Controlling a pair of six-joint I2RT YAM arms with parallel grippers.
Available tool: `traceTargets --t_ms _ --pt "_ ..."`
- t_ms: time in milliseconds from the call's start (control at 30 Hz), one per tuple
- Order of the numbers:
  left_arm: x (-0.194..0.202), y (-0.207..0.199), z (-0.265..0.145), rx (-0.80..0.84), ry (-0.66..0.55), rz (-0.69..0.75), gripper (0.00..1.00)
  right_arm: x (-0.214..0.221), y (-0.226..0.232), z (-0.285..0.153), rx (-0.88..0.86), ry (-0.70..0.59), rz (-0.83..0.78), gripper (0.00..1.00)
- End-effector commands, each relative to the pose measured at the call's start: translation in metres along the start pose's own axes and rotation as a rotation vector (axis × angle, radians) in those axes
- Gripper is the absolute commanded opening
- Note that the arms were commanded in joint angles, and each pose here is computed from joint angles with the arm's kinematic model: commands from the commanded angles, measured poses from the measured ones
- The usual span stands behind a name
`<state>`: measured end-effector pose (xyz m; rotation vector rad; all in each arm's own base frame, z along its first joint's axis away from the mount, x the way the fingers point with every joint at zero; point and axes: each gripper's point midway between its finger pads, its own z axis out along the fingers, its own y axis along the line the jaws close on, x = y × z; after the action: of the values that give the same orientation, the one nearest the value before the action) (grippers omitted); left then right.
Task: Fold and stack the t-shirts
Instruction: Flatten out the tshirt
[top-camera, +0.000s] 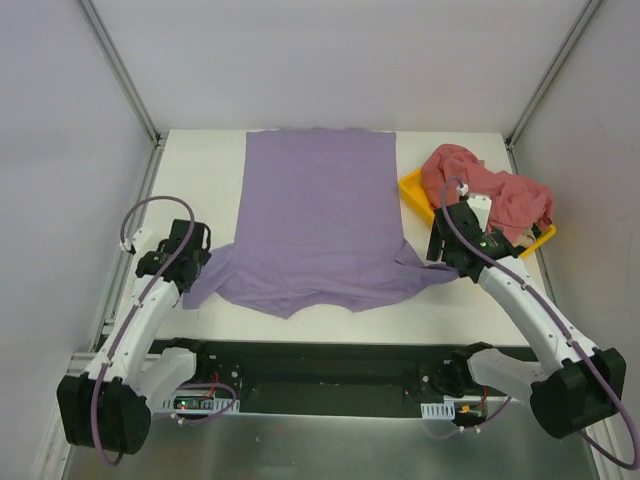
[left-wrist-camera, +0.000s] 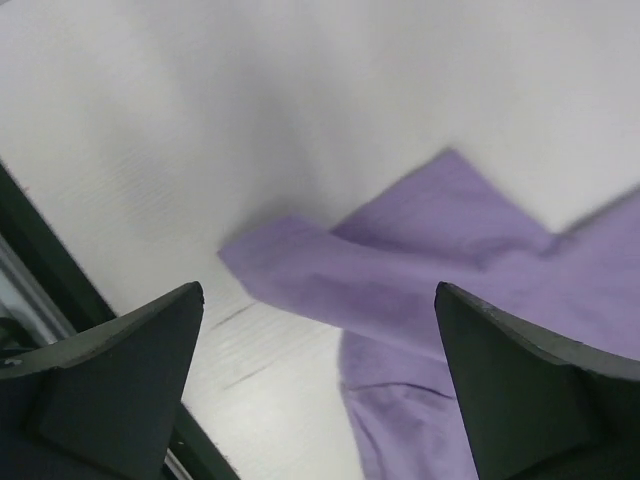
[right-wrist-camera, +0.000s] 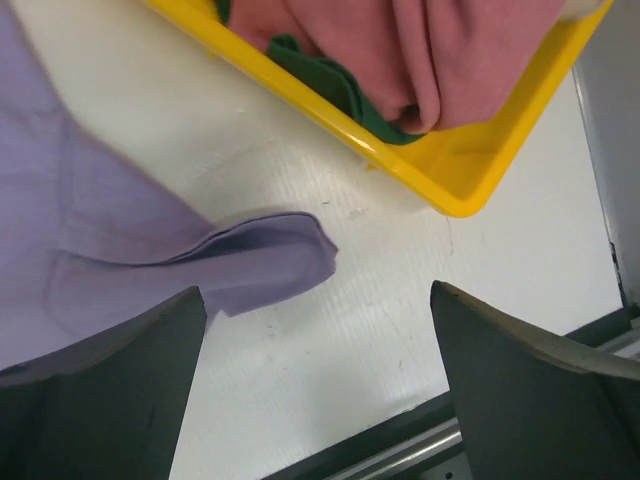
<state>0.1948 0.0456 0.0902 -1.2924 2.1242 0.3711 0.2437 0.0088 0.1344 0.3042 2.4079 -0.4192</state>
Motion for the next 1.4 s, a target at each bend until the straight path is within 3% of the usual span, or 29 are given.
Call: traceTargets --t_ms 0,67,200,267,467,667,1033,1367 --pt "-0.033 -0.038 -0.054 0.262 0.011 -0.023 0.99 -0.029 0.034 -0.053 -0.281 -0.099 -0.067 0.96" --pt "-0.025 -0.077 -0.080 0.514 0.077 0.086 0.99 -0.012 0.091 -0.076 -0.571 -0.118 -0.193 0.96" --pt "0.034 -0.148 -0.141 1.125 0.337 0.265 0.99 0.050 0.179 -0.122 -1.017 0.035 -0.298 0.96" --pt "0.054 -0.161 -0.150 1.212 0.417 0.312 0.99 0.077 0.206 -0.134 -1.111 0.079 -0.366 0.96" --pt "0.088 -0.193 -0.117 1.070 0.404 0.453 0.99 0.109 0.254 -0.116 -1.080 0.156 -0.451 0.96" --pt "0.097 -0.219 -0.077 0.930 0.412 0.486 0.99 0.130 0.258 -0.085 -0.963 0.215 -0.437 0.96" --pt "0.103 -0.216 -0.021 0.700 0.391 0.531 0.99 0.185 0.192 -0.063 -0.804 0.381 -0.323 0.96" --pt "0.117 -0.194 -0.007 0.613 0.445 0.553 0.99 0.184 0.145 -0.057 -0.745 0.309 -0.235 0.96"
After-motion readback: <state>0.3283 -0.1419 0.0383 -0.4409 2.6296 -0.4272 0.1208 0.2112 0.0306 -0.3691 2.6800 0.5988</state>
